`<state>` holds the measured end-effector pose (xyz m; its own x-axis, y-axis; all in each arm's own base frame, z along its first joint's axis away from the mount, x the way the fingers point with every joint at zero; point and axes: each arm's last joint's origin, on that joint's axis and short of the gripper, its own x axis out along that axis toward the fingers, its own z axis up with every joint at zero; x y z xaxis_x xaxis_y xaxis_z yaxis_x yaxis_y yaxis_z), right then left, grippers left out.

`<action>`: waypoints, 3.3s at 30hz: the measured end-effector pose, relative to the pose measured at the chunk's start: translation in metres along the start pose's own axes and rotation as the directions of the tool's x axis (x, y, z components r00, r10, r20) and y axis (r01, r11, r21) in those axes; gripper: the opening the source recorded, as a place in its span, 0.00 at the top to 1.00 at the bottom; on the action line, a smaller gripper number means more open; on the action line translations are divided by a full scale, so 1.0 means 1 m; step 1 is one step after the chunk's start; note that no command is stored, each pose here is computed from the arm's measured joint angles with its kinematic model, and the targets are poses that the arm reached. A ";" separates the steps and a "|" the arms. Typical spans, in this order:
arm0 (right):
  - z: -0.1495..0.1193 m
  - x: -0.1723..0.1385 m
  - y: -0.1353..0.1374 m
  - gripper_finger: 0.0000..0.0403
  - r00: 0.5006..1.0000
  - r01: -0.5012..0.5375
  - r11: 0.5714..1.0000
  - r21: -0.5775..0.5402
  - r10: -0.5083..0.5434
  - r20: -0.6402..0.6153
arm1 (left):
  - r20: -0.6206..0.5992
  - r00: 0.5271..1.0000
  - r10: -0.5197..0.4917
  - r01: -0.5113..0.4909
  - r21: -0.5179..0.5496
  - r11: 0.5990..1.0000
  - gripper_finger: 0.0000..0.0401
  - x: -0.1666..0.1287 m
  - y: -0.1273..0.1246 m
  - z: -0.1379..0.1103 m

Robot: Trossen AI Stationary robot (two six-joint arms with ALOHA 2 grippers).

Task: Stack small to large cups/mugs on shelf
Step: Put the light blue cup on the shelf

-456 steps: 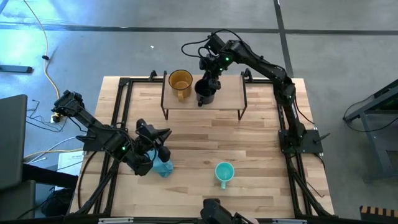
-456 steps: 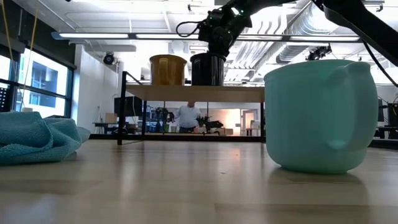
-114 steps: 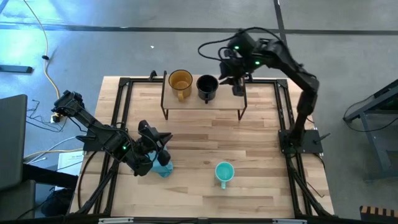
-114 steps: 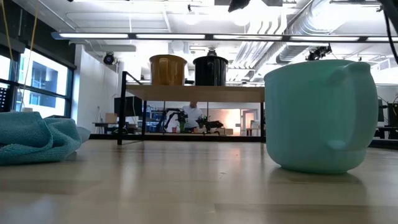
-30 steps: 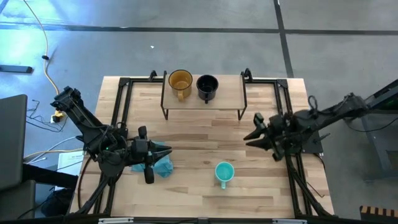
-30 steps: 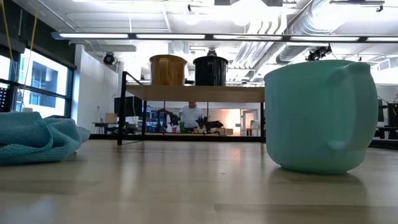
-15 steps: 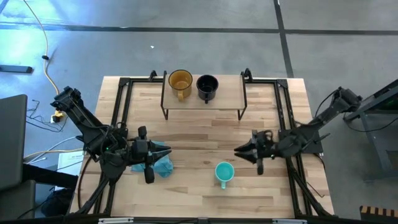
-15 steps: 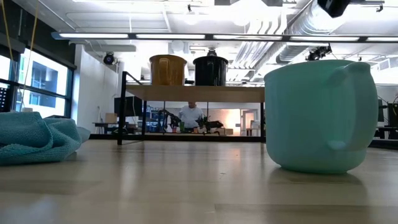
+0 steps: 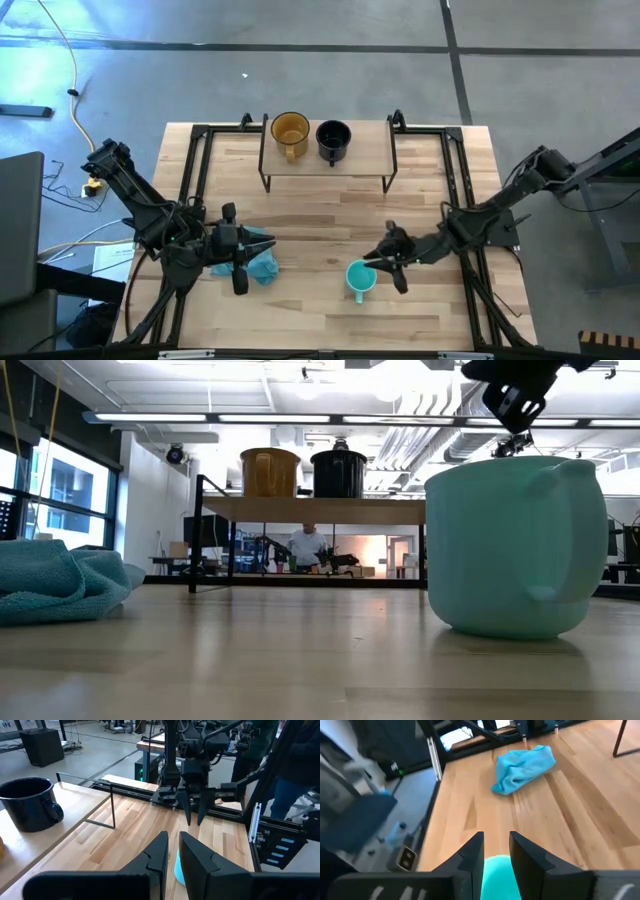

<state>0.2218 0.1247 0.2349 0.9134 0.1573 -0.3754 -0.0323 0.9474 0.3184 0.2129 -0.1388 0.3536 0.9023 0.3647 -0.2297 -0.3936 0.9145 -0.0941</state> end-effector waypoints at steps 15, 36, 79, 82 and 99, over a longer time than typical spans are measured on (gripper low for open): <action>-0.007 0.004 -0.017 0.80 0.982 -0.038 0.994 -0.098 0.019 -0.187 | -0.037 0.999 -0.004 0.003 -0.025 1.000 0.91 0.002 -0.001 -0.006; -0.007 0.031 -0.037 0.80 0.938 -0.097 0.987 -0.124 0.049 -0.342 | -0.030 1.000 0.008 -0.009 -0.041 0.999 0.91 0.002 0.000 -0.006; -0.003 0.061 -0.044 0.80 0.857 -0.006 0.993 -0.121 -0.057 -0.512 | -0.048 0.999 -0.007 0.005 -0.040 0.999 0.91 0.002 0.000 -0.007; -0.003 0.061 -0.044 0.80 0.857 -0.006 0.993 -0.121 -0.057 -0.512 | -0.048 0.999 -0.007 0.005 -0.041 0.999 0.91 0.002 0.000 -0.007; -0.003 0.061 -0.044 0.80 0.857 0.005 0.995 -0.102 -0.057 -0.512 | -0.048 0.999 -0.007 0.005 -0.041 0.999 0.91 0.002 0.000 -0.007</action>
<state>0.2776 0.0932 0.1953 0.5770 0.2234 -0.7856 -0.0685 0.9717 0.2260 0.2132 -0.1398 0.3464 0.8958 0.3492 -0.2748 -0.3956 0.9084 -0.1351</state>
